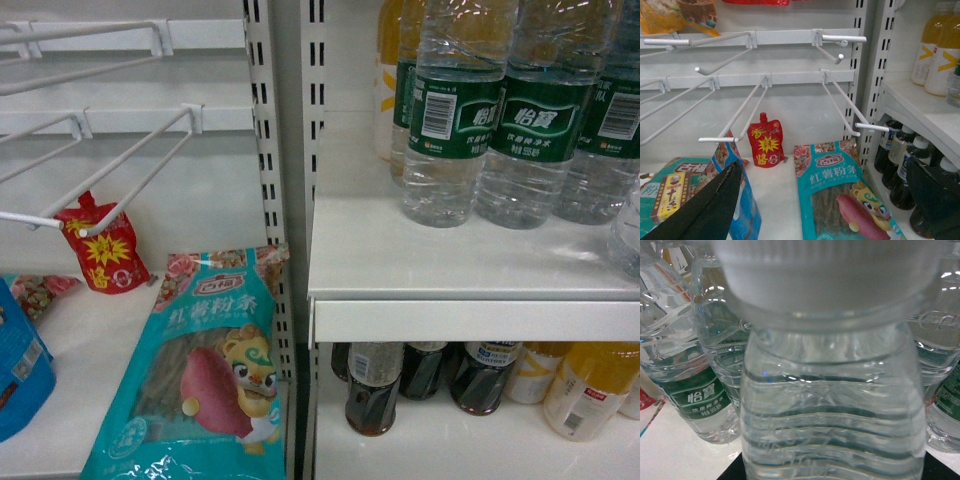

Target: Move water from second to third shelf

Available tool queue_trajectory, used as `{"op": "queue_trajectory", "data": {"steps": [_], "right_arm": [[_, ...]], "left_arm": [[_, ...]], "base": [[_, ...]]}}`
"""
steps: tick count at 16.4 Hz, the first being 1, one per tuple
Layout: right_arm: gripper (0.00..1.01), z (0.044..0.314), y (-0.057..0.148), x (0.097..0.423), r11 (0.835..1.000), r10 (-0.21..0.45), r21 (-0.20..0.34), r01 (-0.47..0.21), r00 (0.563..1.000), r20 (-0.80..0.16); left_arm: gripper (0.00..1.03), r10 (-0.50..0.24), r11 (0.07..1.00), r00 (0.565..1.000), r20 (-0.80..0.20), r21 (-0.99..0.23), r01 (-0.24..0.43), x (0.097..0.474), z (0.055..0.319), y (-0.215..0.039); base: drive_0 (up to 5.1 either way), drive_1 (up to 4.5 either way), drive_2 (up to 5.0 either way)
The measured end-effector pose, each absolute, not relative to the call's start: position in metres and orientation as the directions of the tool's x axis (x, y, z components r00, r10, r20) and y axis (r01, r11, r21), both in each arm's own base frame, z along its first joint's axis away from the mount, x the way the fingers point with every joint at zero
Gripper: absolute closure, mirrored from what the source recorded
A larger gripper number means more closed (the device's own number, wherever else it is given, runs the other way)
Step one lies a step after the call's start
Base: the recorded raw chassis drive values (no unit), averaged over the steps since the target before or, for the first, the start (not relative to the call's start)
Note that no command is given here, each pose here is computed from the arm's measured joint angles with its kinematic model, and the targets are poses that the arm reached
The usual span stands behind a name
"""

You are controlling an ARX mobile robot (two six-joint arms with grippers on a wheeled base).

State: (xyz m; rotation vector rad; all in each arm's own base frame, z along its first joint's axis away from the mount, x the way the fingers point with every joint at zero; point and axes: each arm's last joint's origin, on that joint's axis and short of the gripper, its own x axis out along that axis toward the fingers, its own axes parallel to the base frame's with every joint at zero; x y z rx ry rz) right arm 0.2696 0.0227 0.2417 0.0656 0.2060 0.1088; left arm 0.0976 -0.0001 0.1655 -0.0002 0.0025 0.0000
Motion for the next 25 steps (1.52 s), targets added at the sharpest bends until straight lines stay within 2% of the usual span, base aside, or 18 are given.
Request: {"op": "queue_trajectory", "data": {"steps": [13,19,20,23,24,25], "right_arm": [[0.59,0.239,0.024,0.298,0.995,0.081,0.081,-0.064,0.972,-0.219],[0.59,0.239,0.023,0.299,0.995,0.076,0.085,-0.058,0.973,-0.217],[0.52,0.239,0.023,0.298,0.995,0.075,0.087,-0.057,0.973,-0.217],[0.15,0.241,0.021,0.299,0.994,0.068,0.094,-0.050,0.978,-0.198],[0.06,0.241,0.021,0.299,0.994,0.068,0.094,-0.050,0.978,-0.198],[0.02,0.241,0.021,0.299,0.994,0.069,0.094,-0.051,0.977,-0.200]], "left_arm": [[0.05,0.000,1.000,1.000,-0.002,0.000,0.000,0.098,0.166,0.000],[0.05,0.000,1.000,1.000,-0.002,0.000,0.000,0.098,0.166,0.000],[0.05,0.000,1.000,1.000,-0.002,0.000,0.000,0.098,0.166,0.000],[0.05,0.000,1.000,1.000,-0.002,0.000,0.000,0.098,0.166,0.000],[0.05,0.000,1.000,1.000,-0.002,0.000,0.000,0.098,0.166,0.000],[0.05,0.000,1.000,1.000,-0.002,0.000,0.000,0.098,0.166,0.000]], "base": [[0.0,0.00,0.0],[0.0,0.00,0.0],[0.0,0.00,0.0],[0.0,0.00,0.0],[0.0,0.00,0.0],[0.0,0.00,0.0]]}}
